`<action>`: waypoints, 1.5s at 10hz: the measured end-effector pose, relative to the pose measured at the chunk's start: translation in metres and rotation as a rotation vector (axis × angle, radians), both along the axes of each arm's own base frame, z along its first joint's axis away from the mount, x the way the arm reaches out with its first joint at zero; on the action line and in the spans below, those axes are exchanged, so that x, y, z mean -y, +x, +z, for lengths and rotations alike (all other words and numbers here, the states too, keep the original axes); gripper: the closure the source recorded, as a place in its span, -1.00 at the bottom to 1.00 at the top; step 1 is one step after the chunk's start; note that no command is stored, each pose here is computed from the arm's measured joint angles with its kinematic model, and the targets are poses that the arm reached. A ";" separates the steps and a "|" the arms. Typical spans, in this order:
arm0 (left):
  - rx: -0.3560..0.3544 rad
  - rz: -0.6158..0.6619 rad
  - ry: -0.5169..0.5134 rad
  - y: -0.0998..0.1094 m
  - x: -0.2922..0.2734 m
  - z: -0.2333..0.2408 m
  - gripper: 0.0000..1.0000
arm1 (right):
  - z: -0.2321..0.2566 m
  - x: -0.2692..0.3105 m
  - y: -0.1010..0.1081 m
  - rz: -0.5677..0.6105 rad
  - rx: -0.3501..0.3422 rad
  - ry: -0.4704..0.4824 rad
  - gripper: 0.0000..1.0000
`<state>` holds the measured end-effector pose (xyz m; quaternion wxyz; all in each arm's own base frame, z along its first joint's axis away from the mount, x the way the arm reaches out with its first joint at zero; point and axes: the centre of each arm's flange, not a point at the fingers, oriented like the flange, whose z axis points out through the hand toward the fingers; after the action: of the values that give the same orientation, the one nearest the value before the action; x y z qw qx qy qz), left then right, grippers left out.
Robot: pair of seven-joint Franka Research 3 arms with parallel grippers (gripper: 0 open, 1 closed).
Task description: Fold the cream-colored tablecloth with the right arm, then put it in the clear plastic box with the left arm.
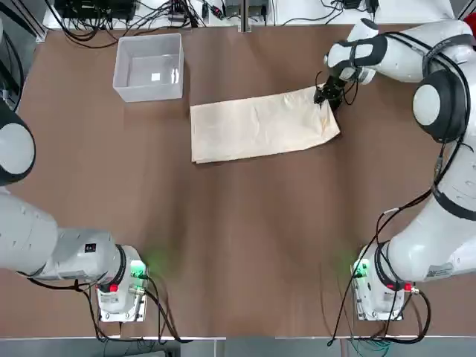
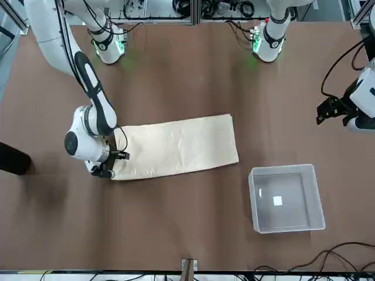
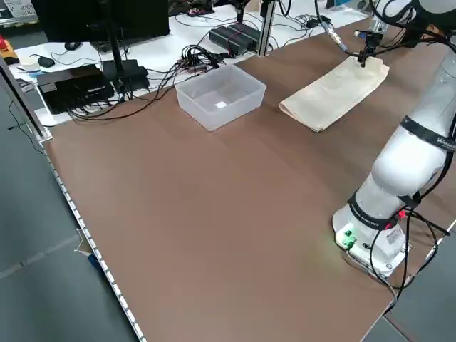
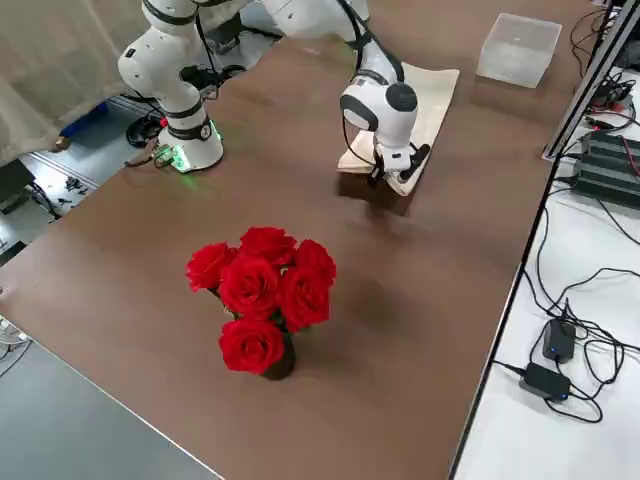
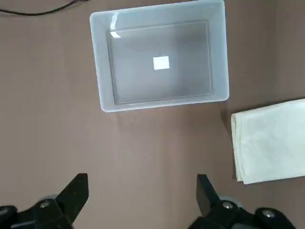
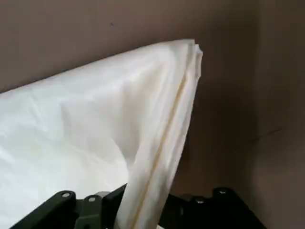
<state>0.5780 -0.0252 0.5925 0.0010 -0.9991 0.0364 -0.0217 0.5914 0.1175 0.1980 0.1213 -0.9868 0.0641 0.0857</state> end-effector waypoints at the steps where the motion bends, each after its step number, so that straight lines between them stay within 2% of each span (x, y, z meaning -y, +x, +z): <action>1: 0.000 0.000 0.000 0.000 0.000 0.000 -1.00 | 0.012 -0.001 0.000 0.006 0.000 0.005 0.96; 6: 0.001 0.001 0.000 0.000 0.000 0.000 -1.00 | 0.085 0.005 -0.002 0.039 -0.002 0.011 0.97; 9: 0.000 0.001 0.000 0.000 0.000 0.000 -1.00 | 0.113 0.000 -0.004 -0.007 0.006 -0.018 0.99; 15: 0.004 0.002 0.000 0.001 -0.001 0.000 -1.00 | 0.192 -0.082 -0.018 -0.130 -0.063 -0.075 0.99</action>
<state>0.5793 -0.0242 0.5924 0.0010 -0.9991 0.0355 -0.0239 0.5737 0.1998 0.3903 0.0873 -0.9813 0.1351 0.1060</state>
